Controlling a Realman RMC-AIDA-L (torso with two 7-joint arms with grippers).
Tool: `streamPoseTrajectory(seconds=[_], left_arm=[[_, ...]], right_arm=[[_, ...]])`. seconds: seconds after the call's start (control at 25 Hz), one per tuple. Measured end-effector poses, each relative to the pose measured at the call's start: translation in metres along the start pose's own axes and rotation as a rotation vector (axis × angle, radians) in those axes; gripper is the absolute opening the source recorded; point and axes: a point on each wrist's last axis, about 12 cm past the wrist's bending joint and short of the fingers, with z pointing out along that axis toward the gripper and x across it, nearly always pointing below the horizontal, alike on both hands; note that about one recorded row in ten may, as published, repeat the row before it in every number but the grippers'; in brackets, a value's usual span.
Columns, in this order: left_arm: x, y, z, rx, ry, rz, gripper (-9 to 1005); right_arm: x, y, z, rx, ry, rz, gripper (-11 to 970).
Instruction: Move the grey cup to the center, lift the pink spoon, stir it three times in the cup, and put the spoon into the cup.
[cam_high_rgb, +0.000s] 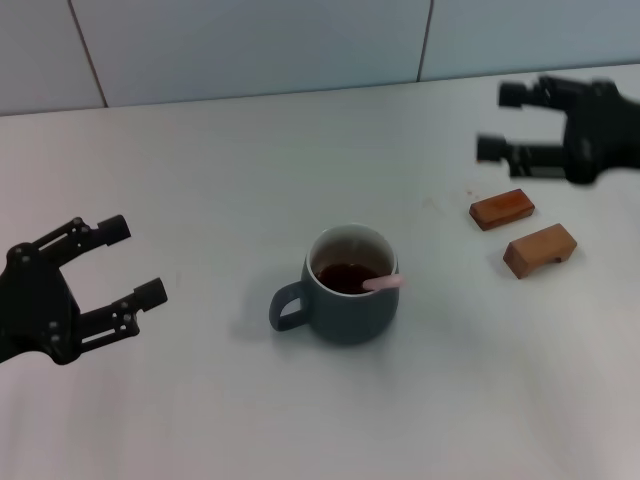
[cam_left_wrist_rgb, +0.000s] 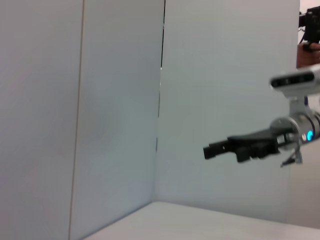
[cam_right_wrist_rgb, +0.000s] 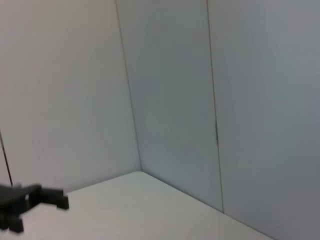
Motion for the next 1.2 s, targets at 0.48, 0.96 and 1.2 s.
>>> streamPoseTrajectory(seconds=[0.48,0.96,1.2], left_arm=[[-0.011,0.017,0.007,0.075,0.103,-0.074,832],[-0.020,0.028,0.021,0.119,0.159,-0.099,832],[-0.023,0.031,0.024,0.134,0.169,-0.099,832]], right_arm=[[0.030,-0.009,-0.032,-0.141,0.151,0.067,828],[0.027,-0.015,-0.014,-0.191,0.250,0.063,828],[0.027,-0.014,-0.014,-0.200,0.246,0.065,828]])
